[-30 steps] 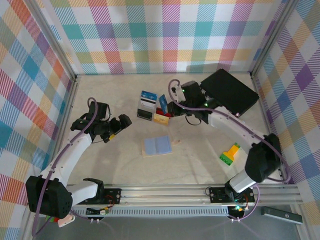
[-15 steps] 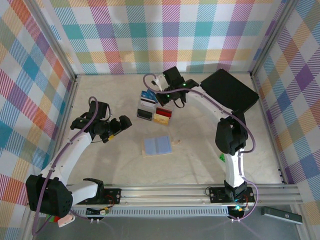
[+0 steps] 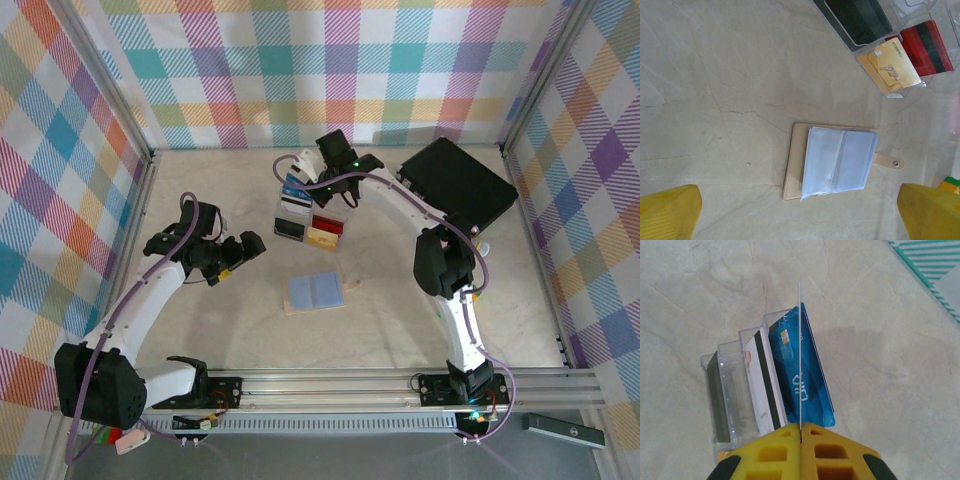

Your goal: Take the credit cards out of the card holder

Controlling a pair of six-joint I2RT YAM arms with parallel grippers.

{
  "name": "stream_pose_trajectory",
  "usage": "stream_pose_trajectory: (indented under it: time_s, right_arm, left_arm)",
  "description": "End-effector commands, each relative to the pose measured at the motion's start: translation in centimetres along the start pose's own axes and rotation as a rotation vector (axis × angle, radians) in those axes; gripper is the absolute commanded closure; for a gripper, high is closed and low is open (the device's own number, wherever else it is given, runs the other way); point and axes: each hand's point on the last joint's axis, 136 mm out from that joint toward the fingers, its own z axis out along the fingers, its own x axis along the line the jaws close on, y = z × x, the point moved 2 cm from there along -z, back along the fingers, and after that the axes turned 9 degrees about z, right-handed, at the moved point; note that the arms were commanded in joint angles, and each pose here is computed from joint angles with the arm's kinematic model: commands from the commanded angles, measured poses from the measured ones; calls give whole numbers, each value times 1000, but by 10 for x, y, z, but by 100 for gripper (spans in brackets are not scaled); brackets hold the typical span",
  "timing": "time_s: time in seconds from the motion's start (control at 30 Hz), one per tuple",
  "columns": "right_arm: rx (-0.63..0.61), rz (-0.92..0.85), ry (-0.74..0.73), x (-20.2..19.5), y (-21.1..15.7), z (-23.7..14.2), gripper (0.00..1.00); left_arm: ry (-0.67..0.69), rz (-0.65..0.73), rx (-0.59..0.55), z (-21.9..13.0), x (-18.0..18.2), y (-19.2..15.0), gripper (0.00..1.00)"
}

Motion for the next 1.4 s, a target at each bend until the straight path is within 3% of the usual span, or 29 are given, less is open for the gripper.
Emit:
stream_pose_trajectory:
  time_s: [0.0,0.47,0.8,1.0,1.17,1.37]
  right_arm:
    - [-19,-70,-12,-5,10,-1,100]
    - [58,-155,-17,-8,-5,13,99]
    - [55,-107,-52,-15,2,14,87]
    - [31,-76,-59,-15,12,1,85]
    - [10,4,-46,-11,21,-20,83]
    - [14,241,30,10,12,-50,73]
  left_arm:
    - [-9,6,4,-2,-1,3,0]
    - [-15,3,20,4,0,2,0]
    - [-14,2,21,4,0,2,0]
    - [-15,3,20,3,0,2,0]
    - [-18,3,19,2,-1,0,0]
    - [-36,2,21,2,-2,-2,0]
